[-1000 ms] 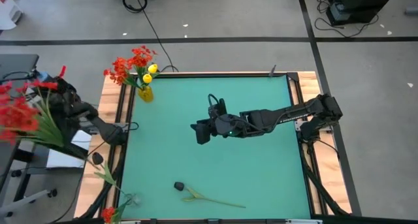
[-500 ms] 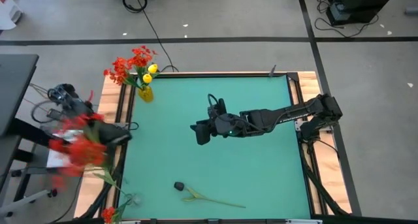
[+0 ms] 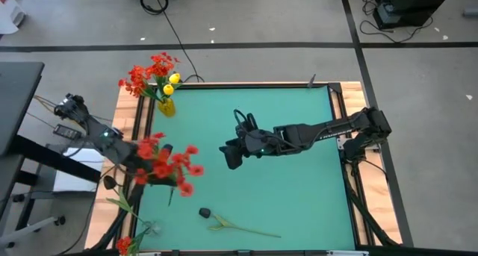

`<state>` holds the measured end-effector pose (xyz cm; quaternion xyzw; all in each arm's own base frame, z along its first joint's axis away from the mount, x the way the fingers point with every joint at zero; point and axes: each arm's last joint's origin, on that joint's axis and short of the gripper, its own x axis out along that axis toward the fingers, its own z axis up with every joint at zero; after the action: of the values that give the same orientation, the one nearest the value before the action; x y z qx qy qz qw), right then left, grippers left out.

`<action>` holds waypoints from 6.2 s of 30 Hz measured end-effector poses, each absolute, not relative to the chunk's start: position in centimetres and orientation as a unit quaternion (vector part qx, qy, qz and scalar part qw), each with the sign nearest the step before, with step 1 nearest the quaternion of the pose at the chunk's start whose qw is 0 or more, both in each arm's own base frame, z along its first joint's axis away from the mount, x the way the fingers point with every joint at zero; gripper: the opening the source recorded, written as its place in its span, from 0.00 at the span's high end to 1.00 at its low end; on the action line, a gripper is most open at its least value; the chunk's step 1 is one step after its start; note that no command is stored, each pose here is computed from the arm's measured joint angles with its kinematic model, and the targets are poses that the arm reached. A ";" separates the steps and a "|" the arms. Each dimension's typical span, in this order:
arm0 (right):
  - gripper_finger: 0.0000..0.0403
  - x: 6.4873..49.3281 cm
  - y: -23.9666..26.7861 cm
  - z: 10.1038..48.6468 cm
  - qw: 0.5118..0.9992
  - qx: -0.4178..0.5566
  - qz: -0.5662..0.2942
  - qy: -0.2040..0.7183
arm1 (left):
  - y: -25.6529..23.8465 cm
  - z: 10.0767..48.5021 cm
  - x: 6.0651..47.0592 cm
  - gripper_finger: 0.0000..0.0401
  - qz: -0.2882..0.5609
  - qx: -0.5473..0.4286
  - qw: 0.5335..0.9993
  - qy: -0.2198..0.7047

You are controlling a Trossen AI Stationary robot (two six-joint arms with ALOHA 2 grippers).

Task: Sort flowers into vase by color
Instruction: Put the orange flowers into the transparent vase, then put the black flower into the transparent vase

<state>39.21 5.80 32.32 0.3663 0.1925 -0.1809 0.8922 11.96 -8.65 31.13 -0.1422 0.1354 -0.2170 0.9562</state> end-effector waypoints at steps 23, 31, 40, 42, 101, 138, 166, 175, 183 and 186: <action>0.52 44.4 7.2 30.2 0.933 0.349 -0.002 0.089 | -11.1 30.1 12.2 0.98 -0.285 -0.174 0.921 0.202; 0.55 44.7 7.3 29.5 0.930 0.353 -0.007 0.099 | -13.3 29.6 11.7 0.98 -0.356 -0.142 0.897 0.219; 0.55 44.5 7.3 29.6 0.932 0.346 -0.003 0.104 | -14.4 29.4 10.9 0.98 -0.372 -0.098 0.900 0.205; 0.55 44.5 7.3 29.6 0.931 0.349 0.001 0.106 | -14.7 29.3 10.8 0.98 -0.375 -0.082 0.902 0.200; 0.55 44.6 6.7 29.7 0.919 0.375 0.029 0.119 | -17.0 27.5 9.1 0.92 -0.418 -0.031 0.869 0.263; 0.55 44.6 6.5 29.6 0.891 0.436 0.018 0.122 | -14.1 28.3 5.4 0.48 -0.527 -0.153 0.718 0.427; 0.55 44.6 6.9 29.6 0.896 0.427 0.021 0.123 | -10.5 35.2 5.8 0.53 -0.493 -0.061 0.805 0.326; 0.55 44.4 7.1 28.5 0.889 0.426 -0.003 0.166 | -6.2 39.2 4.8 0.53 -0.316 -0.053 0.888 0.330; 0.55 43.8 7.9 27.2 0.886 0.399 -0.018 0.236 | -3.3 39.2 3.5 0.53 -0.131 -0.173 0.884 0.413; 0.55 43.2 9.0 26.3 0.881 0.373 -0.004 0.293 | -3.1 38.9 3.3 0.53 -0.107 -0.184 0.877 0.431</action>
<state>43.16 8.95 26.26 0.3728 0.2927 -0.0042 0.8805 3.34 -3.14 38.85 -0.1842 0.4311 -0.1072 0.8767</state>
